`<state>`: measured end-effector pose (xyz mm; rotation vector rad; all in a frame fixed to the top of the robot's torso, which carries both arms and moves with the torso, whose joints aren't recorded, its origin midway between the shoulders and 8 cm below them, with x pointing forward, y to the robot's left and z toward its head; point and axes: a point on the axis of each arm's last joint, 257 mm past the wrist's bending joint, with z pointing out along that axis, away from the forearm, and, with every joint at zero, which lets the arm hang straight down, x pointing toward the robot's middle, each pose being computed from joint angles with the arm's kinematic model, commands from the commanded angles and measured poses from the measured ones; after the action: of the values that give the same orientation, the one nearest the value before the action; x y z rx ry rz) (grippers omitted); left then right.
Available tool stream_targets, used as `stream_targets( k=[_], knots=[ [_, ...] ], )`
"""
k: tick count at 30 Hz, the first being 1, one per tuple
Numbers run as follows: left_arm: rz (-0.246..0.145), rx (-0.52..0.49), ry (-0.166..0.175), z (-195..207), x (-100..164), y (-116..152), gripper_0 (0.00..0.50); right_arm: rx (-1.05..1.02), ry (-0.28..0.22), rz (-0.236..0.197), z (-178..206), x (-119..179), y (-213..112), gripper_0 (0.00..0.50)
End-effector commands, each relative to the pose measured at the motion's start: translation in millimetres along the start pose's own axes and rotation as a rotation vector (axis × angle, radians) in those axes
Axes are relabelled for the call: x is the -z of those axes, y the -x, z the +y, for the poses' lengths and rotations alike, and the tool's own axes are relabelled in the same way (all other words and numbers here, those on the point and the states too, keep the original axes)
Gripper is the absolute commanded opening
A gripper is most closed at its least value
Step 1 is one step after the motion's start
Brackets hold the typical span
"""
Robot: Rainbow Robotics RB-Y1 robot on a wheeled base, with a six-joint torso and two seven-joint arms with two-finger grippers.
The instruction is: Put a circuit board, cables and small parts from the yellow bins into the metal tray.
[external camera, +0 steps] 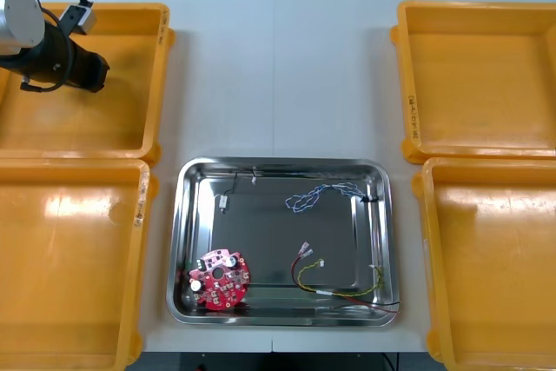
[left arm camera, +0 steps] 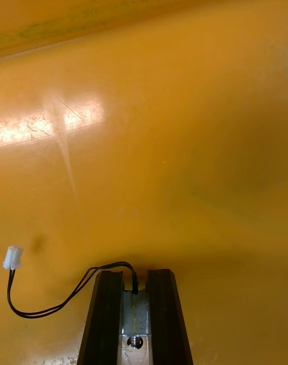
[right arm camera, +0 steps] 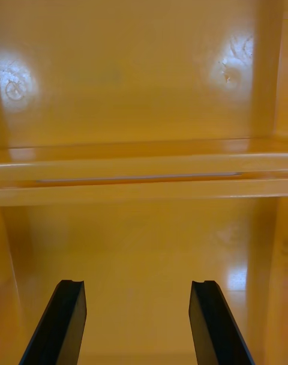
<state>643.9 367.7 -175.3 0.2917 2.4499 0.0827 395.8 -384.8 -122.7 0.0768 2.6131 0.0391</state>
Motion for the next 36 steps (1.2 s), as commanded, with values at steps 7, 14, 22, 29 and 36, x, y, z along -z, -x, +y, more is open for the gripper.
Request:
stream_targets(
  k=[7, 14, 22, 29, 36],
  knots=[
    [0.069, 0.043, -0.003, -5.5, 48.1, 18.4, 0.0, 0.046, -0.03, -0.024, -1.4, 1.8, 0.6, 0.5],
    [0.059, 0.051, -0.007, -3.3, 91.8, 43.7, 0.0, 0.045, -0.029, -0.016, -1.0, 1.5, -1.7, 0.5],
    [0.038, 0.16, -0.06, -21.1, 146.2, 63.4, 0.0, 0.045, -0.029, -0.016, -1.0, 1.5, -1.7, 0.5],
    [0.08, 0.219, -0.055, -52.8, 185.2, 56.8, 0.0, 0.045, -0.029, -0.016, -1.0, 1.5, -1.7, 0.5],
    [0.133, 0.279, -0.125, -106.2, 208.1, 44.2, 0.0, 0.045, -0.029, -0.016, -1.0, 1.5, -1.7, 0.5]
  ],
)
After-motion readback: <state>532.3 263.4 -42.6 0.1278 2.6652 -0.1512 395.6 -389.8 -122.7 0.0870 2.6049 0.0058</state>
